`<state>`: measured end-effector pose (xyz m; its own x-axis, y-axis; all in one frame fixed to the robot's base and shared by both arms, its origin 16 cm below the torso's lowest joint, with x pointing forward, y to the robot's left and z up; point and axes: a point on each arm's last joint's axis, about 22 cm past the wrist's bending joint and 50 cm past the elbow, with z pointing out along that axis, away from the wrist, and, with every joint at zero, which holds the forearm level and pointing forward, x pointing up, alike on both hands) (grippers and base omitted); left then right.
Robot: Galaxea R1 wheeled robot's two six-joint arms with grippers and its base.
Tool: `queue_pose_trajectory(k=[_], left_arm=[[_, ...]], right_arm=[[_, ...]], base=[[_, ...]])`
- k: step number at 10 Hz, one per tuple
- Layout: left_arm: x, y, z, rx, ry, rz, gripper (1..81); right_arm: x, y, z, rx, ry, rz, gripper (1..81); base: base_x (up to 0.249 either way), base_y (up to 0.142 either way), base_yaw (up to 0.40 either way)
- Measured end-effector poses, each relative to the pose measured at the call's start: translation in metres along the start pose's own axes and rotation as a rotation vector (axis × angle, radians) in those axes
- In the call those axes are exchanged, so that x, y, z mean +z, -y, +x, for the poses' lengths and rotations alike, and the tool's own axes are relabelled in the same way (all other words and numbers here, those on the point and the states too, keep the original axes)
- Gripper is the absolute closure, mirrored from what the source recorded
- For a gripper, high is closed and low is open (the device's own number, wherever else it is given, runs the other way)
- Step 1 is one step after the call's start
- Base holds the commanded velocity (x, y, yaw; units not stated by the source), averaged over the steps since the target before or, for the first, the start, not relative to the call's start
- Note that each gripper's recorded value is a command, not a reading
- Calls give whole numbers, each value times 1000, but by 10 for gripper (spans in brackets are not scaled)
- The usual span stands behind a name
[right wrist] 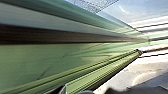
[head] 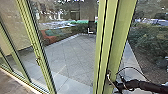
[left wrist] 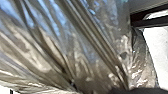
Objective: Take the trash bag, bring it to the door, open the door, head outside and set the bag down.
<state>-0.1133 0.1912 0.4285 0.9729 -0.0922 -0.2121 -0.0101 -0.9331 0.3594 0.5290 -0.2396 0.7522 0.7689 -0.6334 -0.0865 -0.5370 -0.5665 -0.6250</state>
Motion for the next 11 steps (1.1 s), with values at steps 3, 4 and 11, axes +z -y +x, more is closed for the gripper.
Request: queue_pose_trajectory(k=[3,4,11], left_arm=[[0,-1,1,0,0,-1,811],[1,-3,-1,0,3,-4,811],[0,-4,5,-2,5,-5,811]], right_arm=[[-9,-7,12,19,-20,-6,10],[-13,-9,15,26,-25,-9,10],[-44,-16,44,27,-62,-30,10]], base=[[90,0,0],[90,0,0],[47,0,0]])
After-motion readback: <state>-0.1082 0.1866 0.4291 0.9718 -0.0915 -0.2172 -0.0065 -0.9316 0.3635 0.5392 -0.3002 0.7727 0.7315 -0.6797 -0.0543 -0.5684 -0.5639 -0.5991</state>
